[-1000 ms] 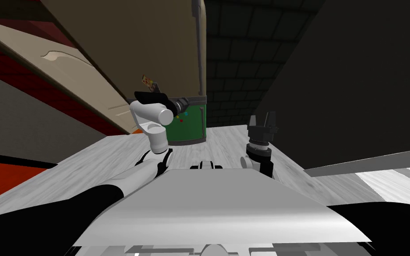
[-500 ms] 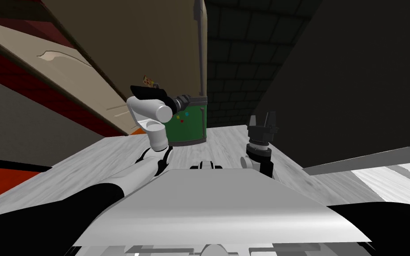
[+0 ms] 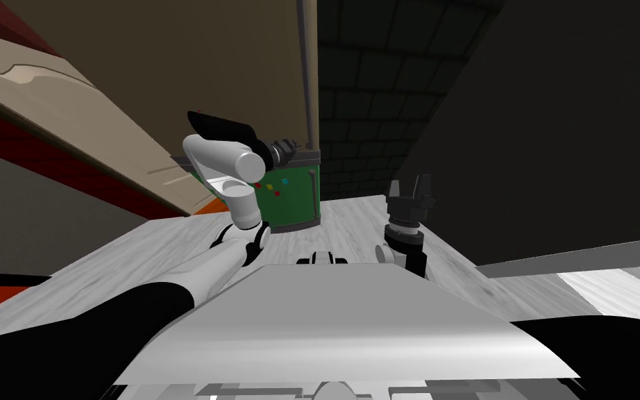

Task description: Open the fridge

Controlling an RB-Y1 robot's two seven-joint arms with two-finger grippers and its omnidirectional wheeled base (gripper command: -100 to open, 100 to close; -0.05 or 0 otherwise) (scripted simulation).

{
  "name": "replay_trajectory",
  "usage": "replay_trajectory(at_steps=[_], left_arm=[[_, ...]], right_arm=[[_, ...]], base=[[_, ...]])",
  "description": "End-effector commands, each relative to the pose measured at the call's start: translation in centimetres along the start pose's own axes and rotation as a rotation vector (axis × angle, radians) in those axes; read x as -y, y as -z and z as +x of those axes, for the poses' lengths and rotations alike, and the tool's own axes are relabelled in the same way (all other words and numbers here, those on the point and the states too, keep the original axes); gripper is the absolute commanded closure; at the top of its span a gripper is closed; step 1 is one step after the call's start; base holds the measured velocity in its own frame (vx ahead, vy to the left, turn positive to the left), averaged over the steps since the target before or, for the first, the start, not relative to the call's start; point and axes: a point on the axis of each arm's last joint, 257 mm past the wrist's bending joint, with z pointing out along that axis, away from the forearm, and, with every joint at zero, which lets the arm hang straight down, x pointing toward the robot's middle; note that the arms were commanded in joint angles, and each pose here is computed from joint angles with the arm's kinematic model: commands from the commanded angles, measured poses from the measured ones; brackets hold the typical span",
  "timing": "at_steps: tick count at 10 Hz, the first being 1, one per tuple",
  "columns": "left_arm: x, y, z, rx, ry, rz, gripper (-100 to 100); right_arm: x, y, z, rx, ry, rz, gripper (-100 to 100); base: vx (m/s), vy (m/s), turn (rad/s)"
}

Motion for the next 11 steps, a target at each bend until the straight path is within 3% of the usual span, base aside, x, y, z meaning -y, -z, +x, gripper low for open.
replay_trajectory(at_steps=[1,11], left_arm=[[1.1,0.2,-1.4,0.011,-0.023,0.003,-100],[5.1,1.6,-6.0,0.054,-0.092,0.016,-100]], right_arm=[[0.0,0.0,0.0,0.0,0.0,0.0,0],[0.0,0.0,0.0,0.0,0.0,0.0,0]], base=[[0.156,-0.013,-0.055],[0.157,-0.02,-0.042]])
